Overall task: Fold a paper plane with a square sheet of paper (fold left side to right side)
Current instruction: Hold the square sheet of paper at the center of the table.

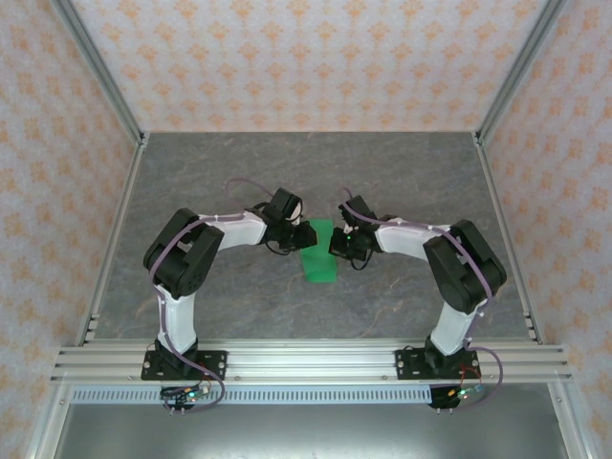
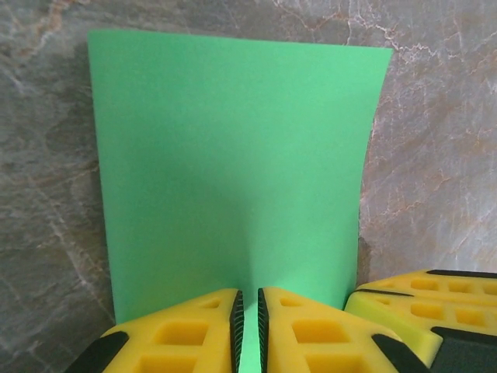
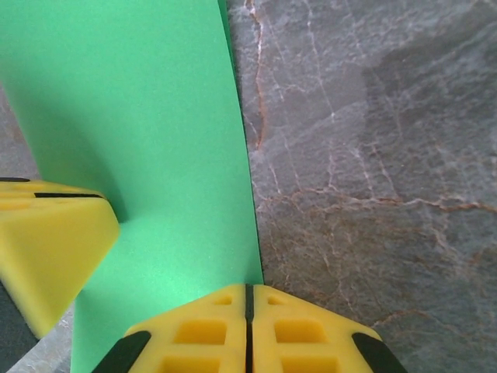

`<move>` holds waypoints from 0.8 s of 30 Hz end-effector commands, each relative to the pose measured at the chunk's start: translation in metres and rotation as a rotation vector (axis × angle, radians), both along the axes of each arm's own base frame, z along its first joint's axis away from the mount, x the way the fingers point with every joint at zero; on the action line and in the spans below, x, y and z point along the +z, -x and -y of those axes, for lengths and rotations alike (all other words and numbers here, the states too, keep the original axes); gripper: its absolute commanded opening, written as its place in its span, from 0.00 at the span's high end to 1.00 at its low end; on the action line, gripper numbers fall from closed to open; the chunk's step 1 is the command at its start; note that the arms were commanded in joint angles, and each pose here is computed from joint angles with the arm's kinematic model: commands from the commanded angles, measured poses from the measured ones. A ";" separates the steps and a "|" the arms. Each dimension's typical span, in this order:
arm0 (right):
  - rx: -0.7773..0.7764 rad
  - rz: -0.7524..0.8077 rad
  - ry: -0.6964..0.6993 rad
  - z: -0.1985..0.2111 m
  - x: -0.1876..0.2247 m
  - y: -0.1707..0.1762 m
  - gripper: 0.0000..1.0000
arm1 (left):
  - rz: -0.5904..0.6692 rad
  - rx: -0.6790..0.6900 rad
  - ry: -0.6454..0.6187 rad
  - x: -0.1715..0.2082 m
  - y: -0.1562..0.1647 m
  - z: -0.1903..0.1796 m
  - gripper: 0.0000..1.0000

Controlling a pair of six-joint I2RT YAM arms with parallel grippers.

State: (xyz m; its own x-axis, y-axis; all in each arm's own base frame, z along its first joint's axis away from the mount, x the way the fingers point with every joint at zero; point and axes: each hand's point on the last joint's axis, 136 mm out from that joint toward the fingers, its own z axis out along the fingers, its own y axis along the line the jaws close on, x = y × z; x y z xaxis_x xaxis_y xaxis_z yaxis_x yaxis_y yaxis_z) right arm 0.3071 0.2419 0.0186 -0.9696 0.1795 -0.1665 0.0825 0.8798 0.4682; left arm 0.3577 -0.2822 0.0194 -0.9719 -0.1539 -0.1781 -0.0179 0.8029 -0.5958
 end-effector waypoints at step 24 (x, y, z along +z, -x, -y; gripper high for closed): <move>0.018 0.080 -0.172 -0.037 0.016 -0.074 0.92 | -0.063 -0.007 -0.114 -0.034 0.027 -0.011 0.84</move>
